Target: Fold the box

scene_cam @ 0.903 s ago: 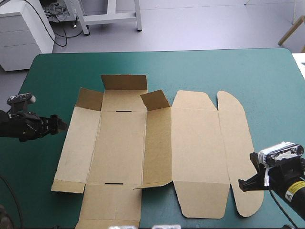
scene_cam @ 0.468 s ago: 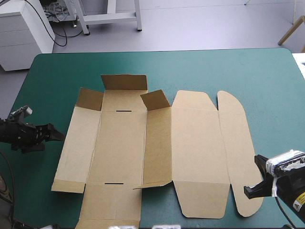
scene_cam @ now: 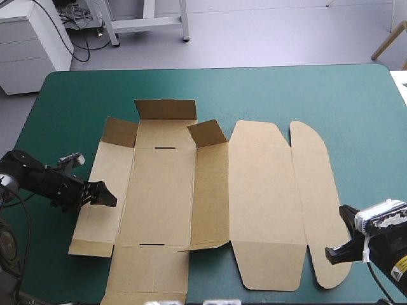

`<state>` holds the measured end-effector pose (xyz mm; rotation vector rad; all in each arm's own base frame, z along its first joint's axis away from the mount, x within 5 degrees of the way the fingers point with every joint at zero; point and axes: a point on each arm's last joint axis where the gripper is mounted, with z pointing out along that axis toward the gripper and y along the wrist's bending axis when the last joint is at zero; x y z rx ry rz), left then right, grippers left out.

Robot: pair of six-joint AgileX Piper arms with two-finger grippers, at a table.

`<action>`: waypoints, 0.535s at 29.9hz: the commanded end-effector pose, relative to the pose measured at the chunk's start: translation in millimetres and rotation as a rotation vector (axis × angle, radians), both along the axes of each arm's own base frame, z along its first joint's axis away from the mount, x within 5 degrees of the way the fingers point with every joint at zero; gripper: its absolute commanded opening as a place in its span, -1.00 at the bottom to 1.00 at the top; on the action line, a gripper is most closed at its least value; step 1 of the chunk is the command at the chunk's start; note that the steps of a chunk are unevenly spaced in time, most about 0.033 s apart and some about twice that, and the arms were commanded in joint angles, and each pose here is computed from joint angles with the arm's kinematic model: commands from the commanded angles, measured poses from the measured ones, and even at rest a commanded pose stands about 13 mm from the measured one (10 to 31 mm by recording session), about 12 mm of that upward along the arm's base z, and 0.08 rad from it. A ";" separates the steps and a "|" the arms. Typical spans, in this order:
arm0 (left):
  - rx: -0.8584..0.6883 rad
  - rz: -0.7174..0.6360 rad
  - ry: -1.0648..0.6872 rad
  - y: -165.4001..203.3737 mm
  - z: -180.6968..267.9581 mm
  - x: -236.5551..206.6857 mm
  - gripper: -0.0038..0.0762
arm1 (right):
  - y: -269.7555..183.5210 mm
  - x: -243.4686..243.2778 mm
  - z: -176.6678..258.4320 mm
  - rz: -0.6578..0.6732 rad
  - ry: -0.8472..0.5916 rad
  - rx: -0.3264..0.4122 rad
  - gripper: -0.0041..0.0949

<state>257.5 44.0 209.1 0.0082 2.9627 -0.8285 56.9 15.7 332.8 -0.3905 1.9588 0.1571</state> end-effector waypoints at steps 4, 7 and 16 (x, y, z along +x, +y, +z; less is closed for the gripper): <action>-0.116 -0.059 0.026 -28.5 15.3 -4.6 0.63 | 0.7 2.5 12.1 0.005 -0.089 0.011 -0.96; -0.126 -0.055 0.030 -32.1 15.8 -3.9 0.63 | 0.7 2.5 12.1 0.006 -0.090 0.009 -0.96; -0.115 -0.041 0.059 -35.2 15.2 -4.4 0.35 | 0.8 2.7 11.4 0.008 -0.089 0.003 -0.96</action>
